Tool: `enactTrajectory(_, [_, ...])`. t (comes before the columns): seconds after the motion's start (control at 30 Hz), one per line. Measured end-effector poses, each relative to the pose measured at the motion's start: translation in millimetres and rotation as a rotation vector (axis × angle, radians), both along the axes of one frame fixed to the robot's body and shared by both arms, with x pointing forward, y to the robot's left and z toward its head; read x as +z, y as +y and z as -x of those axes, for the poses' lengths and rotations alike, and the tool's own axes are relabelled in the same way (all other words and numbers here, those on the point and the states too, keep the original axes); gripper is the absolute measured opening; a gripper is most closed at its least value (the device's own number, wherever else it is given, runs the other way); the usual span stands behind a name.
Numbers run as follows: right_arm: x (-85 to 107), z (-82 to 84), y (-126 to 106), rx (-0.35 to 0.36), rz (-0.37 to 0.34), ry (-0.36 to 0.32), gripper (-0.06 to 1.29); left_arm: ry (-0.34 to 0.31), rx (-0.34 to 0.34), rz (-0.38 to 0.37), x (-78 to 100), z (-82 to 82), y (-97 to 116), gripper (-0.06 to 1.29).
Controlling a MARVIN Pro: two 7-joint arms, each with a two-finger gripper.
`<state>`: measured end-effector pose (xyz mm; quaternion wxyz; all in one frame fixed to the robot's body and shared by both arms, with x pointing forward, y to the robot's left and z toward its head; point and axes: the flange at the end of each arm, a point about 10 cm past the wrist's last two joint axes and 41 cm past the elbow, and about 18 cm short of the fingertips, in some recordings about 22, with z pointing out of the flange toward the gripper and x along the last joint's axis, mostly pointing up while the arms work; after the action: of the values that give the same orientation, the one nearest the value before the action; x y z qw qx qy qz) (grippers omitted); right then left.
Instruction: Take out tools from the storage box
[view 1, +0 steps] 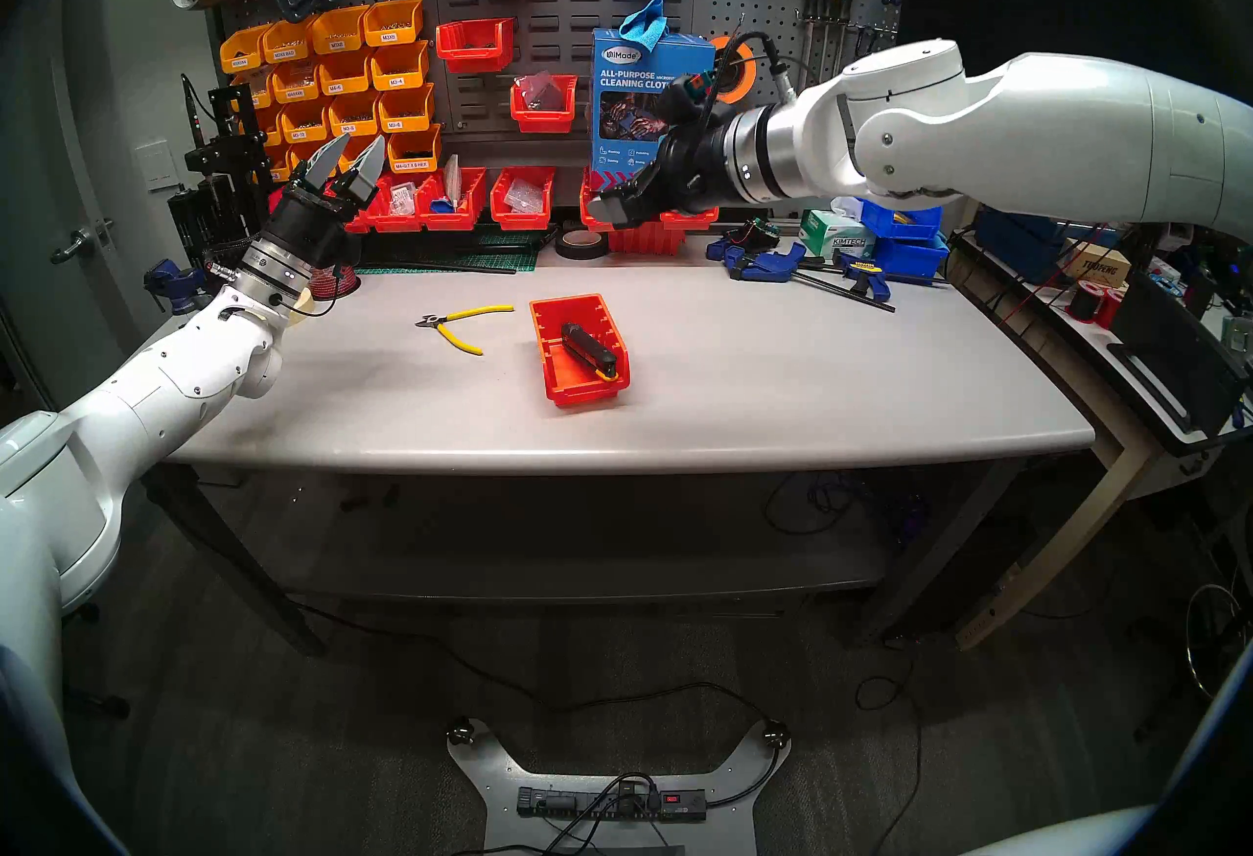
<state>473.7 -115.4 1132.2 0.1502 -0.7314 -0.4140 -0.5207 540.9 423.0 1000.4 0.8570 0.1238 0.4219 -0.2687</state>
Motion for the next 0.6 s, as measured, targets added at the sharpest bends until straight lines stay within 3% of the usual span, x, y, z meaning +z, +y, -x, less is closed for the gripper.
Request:
enactTrajectory(0.33, [-41.3, 6.6, -17.1, -0.013, 0.098, 0.039, 1.24, 0.002, 0.001, -0.003, -0.2, 0.4, 0.2, 1.23])
enactTrajectory(0.47, [-46.6, 6.1, -20.9, -0.024, 0.112, 0.030, 1.24, 0.003, 0.002, -0.003, -0.3, 0.5, 0.2, 1.23])
enactTrajectory(0.6, [-40.1, 0.0, -21.4, -0.036, 0.103, 0.002, 1.24, 0.003, 0.002, -0.004, -0.4, 0.6, 0.1, 1.23])
